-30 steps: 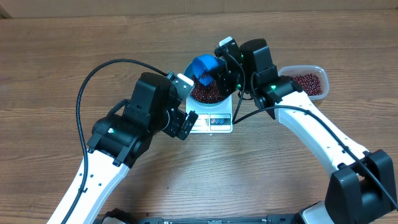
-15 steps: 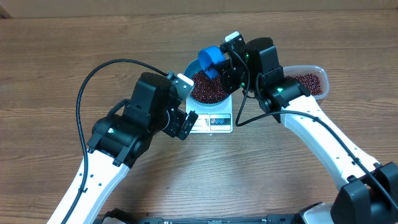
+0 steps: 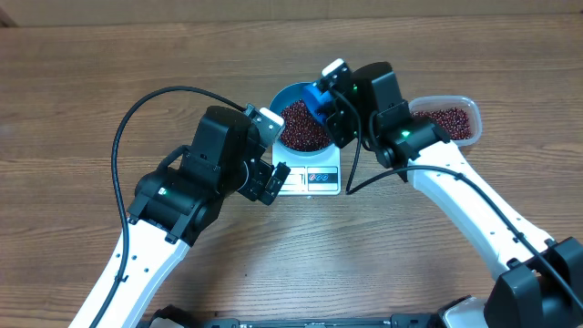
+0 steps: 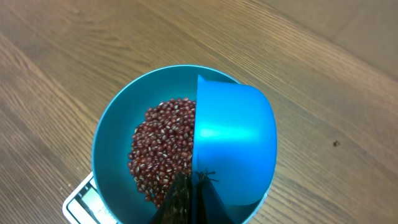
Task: Scoop item into bowl and weigh 150g on scale
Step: 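Tilt the scoop over the bowl to trickle beans in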
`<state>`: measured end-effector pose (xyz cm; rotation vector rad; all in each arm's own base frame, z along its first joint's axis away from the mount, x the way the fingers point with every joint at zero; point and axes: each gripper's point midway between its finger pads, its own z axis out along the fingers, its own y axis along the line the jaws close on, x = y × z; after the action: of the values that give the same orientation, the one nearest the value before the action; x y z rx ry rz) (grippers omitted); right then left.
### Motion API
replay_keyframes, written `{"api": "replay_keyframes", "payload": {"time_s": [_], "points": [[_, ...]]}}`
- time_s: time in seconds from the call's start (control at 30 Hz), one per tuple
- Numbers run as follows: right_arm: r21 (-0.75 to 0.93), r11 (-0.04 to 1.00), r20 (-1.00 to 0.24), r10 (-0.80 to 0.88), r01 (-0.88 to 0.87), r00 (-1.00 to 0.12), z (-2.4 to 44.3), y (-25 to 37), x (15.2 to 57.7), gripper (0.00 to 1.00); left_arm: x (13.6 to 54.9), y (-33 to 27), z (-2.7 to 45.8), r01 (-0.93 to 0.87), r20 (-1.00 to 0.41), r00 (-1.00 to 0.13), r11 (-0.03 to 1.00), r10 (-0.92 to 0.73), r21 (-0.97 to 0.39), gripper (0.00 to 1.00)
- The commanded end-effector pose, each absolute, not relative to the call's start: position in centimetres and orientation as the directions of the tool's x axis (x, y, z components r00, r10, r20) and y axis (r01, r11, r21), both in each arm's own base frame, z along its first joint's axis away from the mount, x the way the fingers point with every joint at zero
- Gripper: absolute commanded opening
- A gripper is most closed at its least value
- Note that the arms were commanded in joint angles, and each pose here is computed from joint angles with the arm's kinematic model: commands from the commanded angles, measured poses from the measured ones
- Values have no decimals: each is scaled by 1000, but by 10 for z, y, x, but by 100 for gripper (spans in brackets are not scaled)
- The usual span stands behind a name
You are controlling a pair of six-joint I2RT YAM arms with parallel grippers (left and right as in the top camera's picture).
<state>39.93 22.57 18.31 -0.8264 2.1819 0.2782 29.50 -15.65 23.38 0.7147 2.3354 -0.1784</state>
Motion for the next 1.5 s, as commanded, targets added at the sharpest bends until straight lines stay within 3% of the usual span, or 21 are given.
{"api": "replay_keyframes", "payload": {"time_s": [0.0,0.3,0.5,0.67,1.47], "points": [[-181,743,-748,-529,-644,-400,205,227,399,4,299,-158,242,547,-663,-602,835,446,65,99],[-138,800,-766,-460,-584,-449,208,229,401,4,299,-158,242,547,-663,-602,835,446,65,100],[157,780,-782,-277,-606,-559,213,257,384,4,299,-158,242,547,-663,-602,835,446,65,100],[307,727,-764,-197,-615,-614,220,268,376,4,299,-158,242,547,-663,-602,835,446,65,99],[321,766,-780,-119,-557,-614,228,244,398,4,299,-158,242,547,-663,-602,835,446,65,100]]}}
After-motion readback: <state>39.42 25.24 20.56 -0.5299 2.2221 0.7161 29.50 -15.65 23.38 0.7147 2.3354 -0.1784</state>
